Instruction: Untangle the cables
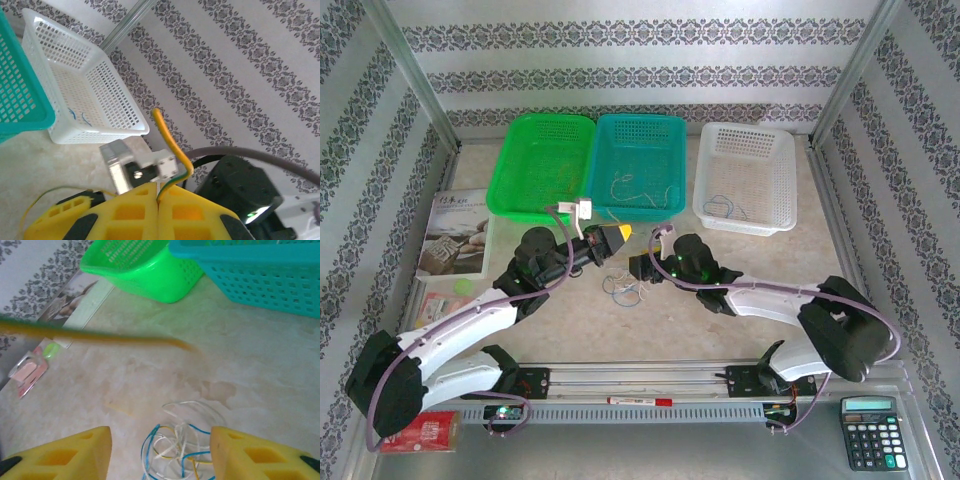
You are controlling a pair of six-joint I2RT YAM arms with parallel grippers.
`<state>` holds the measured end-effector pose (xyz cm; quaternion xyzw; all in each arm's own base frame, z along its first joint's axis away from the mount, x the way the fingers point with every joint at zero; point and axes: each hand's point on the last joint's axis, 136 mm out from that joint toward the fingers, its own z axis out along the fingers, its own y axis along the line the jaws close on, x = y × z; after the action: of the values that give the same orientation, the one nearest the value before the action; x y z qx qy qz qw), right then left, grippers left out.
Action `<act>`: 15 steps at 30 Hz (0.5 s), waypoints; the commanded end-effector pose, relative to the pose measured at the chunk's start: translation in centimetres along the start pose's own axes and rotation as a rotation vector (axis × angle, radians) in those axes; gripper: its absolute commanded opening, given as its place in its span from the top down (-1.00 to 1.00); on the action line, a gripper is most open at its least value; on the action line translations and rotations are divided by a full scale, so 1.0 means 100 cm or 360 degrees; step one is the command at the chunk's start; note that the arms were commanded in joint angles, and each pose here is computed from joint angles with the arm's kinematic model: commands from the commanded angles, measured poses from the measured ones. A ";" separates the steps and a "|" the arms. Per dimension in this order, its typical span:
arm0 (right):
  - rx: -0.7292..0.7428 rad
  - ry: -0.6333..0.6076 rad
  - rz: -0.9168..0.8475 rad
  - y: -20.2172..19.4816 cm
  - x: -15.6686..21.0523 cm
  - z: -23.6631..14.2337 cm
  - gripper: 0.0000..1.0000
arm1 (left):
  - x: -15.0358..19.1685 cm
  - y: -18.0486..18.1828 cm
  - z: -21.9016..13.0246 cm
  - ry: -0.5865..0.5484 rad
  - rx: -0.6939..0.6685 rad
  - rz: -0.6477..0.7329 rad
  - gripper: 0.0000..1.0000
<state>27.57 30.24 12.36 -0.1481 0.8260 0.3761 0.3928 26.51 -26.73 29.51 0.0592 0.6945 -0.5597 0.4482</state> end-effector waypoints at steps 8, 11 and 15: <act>0.0056 -0.0121 0.0069 -0.013 -0.002 0.011 0.02 | -0.059 -0.062 -0.021 -0.0251 0.0123 0.0083 1.00; 0.0061 -0.0122 0.0079 -0.014 0.000 0.006 0.01 | -0.073 -0.061 -0.031 -0.0291 -0.0031 0.0175 1.00; 0.0058 -0.0125 0.0093 -0.012 -0.002 -0.002 -0.02 | -0.090 -0.042 -0.046 -0.0334 -0.0343 0.0335 1.00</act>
<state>28.25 29.50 10.42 -0.1135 0.8322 0.3664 0.4004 25.78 -22.58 40.10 0.0326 0.6452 -0.5242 0.5548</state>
